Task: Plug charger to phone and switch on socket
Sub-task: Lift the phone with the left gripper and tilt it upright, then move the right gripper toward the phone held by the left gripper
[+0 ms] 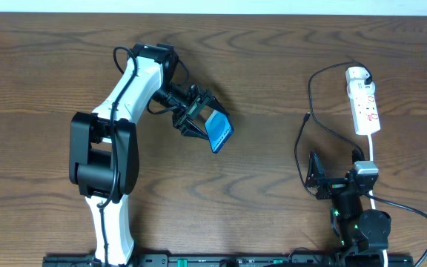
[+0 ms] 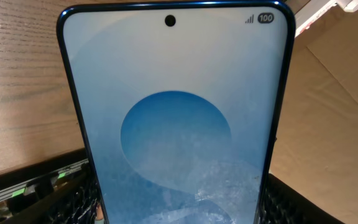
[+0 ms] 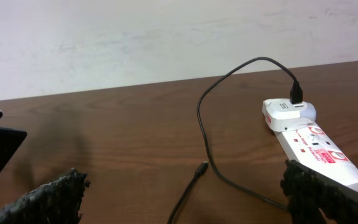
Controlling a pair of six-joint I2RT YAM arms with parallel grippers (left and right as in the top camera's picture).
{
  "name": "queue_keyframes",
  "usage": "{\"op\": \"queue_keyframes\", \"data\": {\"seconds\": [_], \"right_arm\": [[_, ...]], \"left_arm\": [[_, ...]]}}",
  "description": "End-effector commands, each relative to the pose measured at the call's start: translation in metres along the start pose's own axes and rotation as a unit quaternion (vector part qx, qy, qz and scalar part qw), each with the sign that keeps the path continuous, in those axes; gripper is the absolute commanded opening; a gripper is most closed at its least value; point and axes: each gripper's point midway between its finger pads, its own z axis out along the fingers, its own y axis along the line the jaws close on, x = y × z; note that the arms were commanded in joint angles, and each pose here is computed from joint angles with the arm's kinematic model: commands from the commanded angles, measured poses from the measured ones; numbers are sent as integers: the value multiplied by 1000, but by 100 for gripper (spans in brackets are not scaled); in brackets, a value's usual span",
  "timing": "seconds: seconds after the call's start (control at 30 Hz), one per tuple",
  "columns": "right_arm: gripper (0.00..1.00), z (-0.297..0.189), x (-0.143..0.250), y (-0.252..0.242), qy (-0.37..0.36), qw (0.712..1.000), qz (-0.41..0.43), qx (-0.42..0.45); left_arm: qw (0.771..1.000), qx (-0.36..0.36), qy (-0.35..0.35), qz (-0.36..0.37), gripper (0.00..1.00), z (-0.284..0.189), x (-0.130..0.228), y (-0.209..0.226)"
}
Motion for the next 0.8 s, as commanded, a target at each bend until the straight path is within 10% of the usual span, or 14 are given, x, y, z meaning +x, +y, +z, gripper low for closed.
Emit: {"op": "queue_keyframes", "data": {"seconds": [0.0,0.77], "right_arm": [[99,0,1,1,1,1000,4,-1],[99,0,1,9,9,965,262,-25]], "left_arm": [[1000,24,5,18,65,-8,14,-12],[999,27,2,24,65,-9,12,-13]]}}
